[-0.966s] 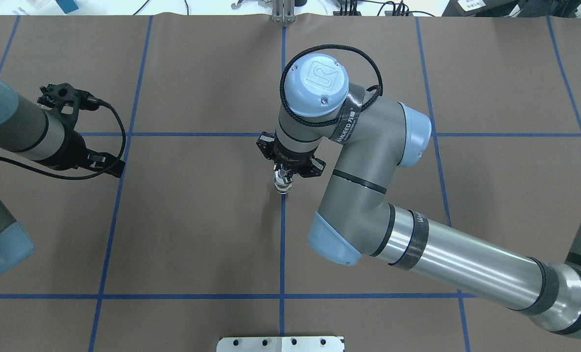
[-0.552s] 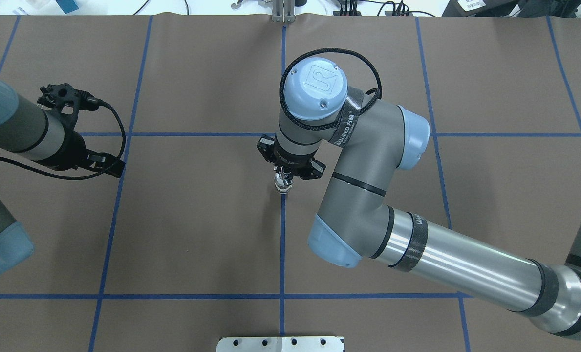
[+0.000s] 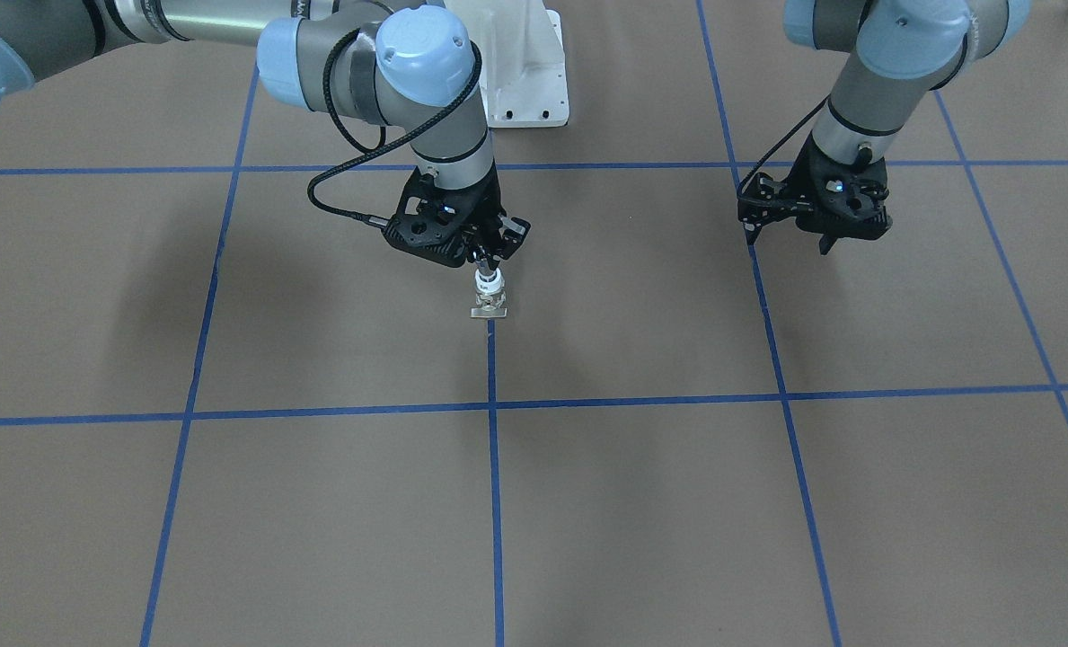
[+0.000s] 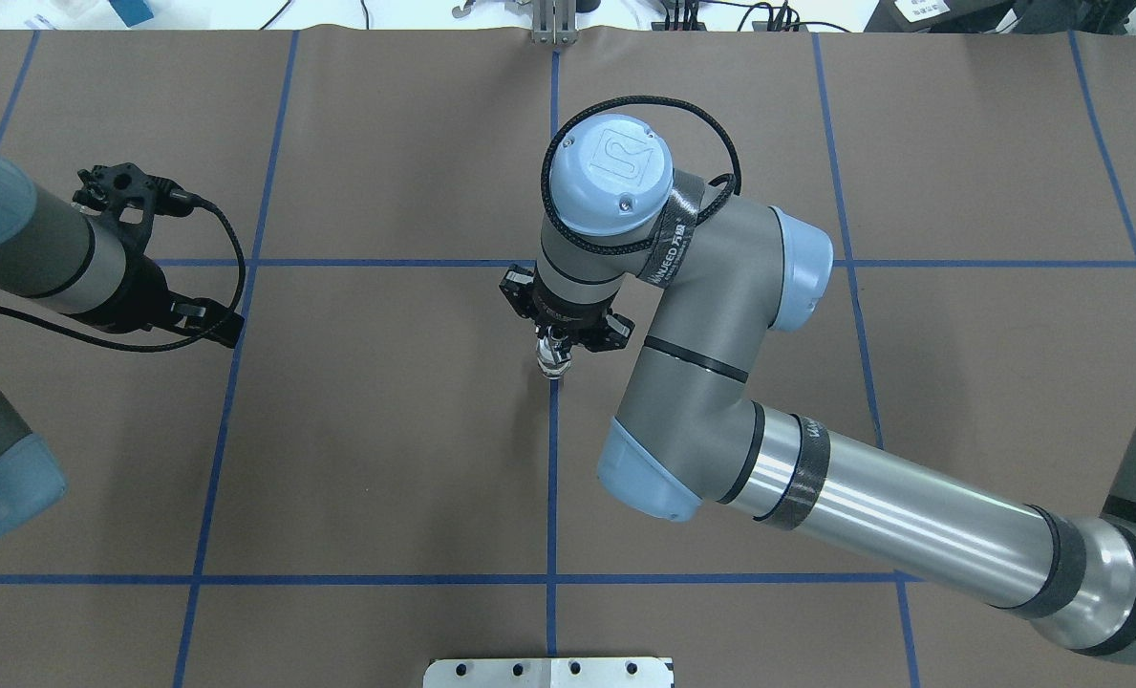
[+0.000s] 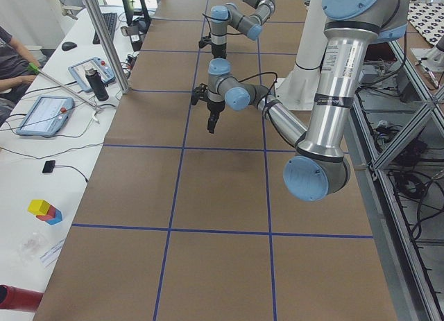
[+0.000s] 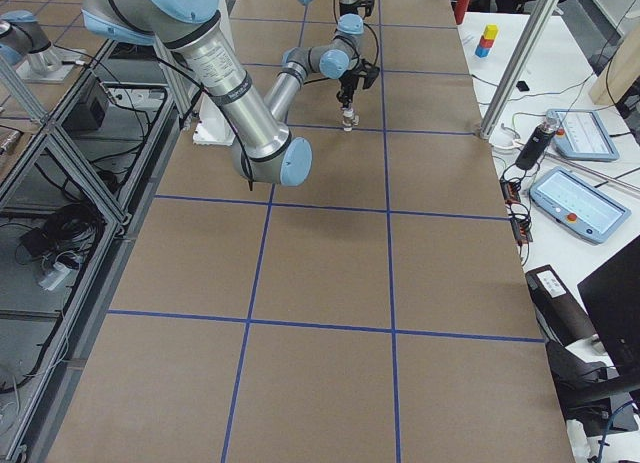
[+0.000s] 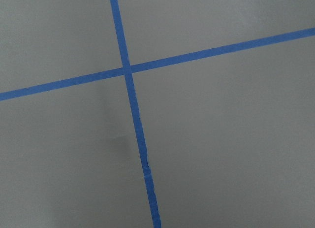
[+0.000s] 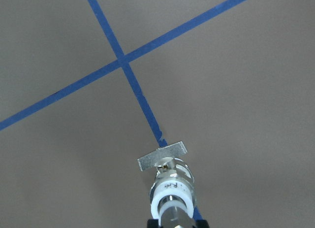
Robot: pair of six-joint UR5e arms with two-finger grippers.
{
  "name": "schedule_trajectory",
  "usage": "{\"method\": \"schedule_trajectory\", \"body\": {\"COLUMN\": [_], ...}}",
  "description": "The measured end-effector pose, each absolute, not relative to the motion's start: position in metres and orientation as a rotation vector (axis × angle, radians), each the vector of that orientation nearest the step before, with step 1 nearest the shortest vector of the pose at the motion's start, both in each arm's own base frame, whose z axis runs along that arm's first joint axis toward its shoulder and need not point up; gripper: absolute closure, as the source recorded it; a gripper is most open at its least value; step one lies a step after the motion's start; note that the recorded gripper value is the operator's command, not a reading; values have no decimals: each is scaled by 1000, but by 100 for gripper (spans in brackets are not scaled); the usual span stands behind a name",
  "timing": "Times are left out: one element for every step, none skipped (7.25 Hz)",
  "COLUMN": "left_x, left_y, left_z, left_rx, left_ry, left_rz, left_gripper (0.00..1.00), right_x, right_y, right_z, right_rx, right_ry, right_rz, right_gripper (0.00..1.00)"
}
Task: Assemble PPR valve and pipe with both arms
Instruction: 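Lower the metal pipe into the top of the valve with the right gripper, then open the right gripper and lift it away from the assembled valve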
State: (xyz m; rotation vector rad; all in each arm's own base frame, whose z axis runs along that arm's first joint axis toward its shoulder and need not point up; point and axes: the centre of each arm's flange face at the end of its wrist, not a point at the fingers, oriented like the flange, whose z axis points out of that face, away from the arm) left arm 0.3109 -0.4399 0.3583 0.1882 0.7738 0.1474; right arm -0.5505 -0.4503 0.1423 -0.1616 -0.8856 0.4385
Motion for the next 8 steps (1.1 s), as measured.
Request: {"method": "schedule_trajectory", "body": {"left_x": [311,311,311,311,311,311,311,311], "left_y": [-440,-440,-440,-440,-440,-440,-440,-440], "left_z": [358,358,358,359,359,359,359,358], "left_rx": [188,188,188,188,187,187,187,186], "left_ry": [774,774,774,774,773,773,774,774], "left_rz": [147,147,147,147,146,146,144,144], "left_gripper": [1,1,1,1,1,1,1,1], "right_x": [-551,-551,-551,-551,-551,-551,-551,-551], "right_y": [-450,-450,-450,-451,-451,-451,-451,-451], "right_z": [142,142,142,142,142,142,142,143], "right_rx": [-160,-157,-153,-152,-150,-147,-145,-143], "right_ry": [-887,-888,-888,-888,-888,-888,-888,-888], "right_rz": [435,428,421,418,415,408,403,401], "right_gripper": [100,100,85,50,42,37,28,27]}}
